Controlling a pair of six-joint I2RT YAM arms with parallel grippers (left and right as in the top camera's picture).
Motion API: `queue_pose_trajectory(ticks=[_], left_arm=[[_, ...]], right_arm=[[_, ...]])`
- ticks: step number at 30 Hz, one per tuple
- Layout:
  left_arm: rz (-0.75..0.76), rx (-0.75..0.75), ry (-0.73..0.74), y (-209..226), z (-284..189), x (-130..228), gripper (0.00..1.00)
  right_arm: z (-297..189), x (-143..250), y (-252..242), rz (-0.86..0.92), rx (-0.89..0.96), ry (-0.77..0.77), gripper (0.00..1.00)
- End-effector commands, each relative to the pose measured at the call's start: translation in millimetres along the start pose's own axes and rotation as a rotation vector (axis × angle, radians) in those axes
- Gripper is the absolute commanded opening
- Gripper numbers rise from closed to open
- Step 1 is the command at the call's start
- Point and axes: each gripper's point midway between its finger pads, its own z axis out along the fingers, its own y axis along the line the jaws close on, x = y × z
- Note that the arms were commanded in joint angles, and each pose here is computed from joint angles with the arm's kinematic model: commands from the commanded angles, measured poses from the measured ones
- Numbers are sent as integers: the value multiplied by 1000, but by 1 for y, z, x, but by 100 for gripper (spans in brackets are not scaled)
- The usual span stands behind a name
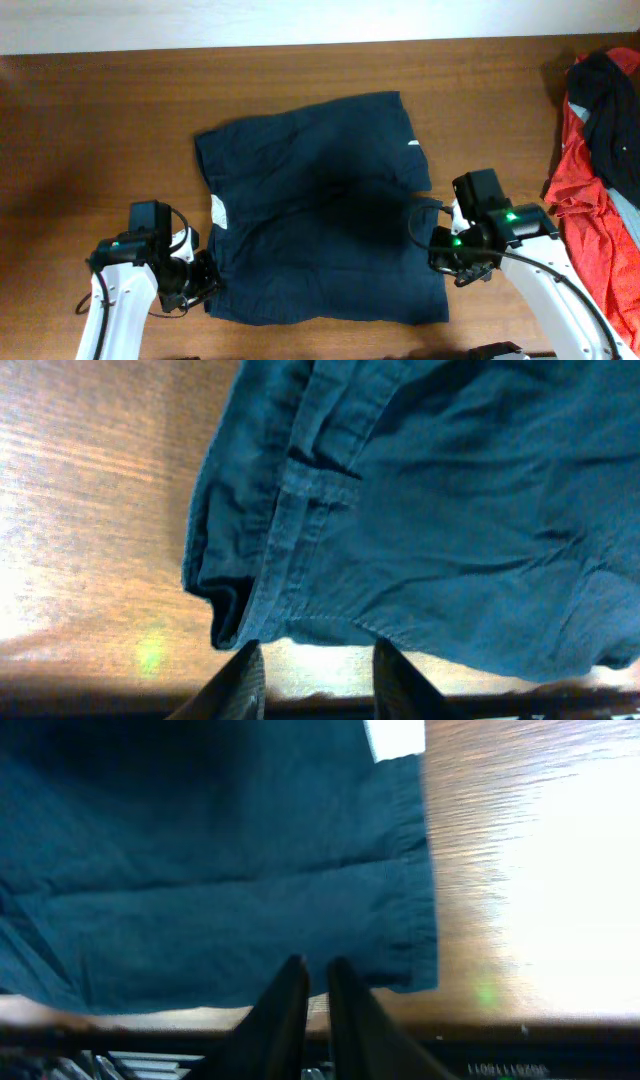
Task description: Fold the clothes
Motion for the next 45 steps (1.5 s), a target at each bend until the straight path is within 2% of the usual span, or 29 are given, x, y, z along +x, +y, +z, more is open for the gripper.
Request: queue_pose_trajectory(ticks=[1, 3, 5, 8, 11, 14, 18, 26, 35, 41, 45], left_arm=[[17, 42, -6, -7, -1, -1, 28], [65, 81, -44, -15, -4, -10, 26], [104, 131, -97, -28, -13, -23, 25], [179, 172, -205, -46, -34, -49, 21], [300, 225, -412, -80, -70, -92, 22], [381, 254, -551, -103, -86, -120, 21], [406, 186, -651, -110, -77, -160, 22], [504, 183, -578, -129, 14, -219, 15], [626, 136, -502, -152, 83, -268, 13], [549, -9, -492, -127, 124, -299, 13], [490, -23, -514, -124, 142, -323, 13]], right_arm=[[13, 11, 3, 6, -43, 68, 12], [15, 0, 10, -80, -75, 31, 10], [13, -23, 31, -193, -165, -68, 9], [-2, -60, 60, -255, -273, -227, 9], [-19, -103, 85, -256, -343, -377, 9], [-16, -127, 95, -272, -361, -426, 9], [-1, -161, 108, -279, -371, -448, 9], [16, -204, 122, -289, -372, -470, 8], [14, -199, 120, -316, -350, -444, 9], [19, -193, 116, -306, -338, -411, 8], [21, -191, 113, -323, -316, -405, 8]])
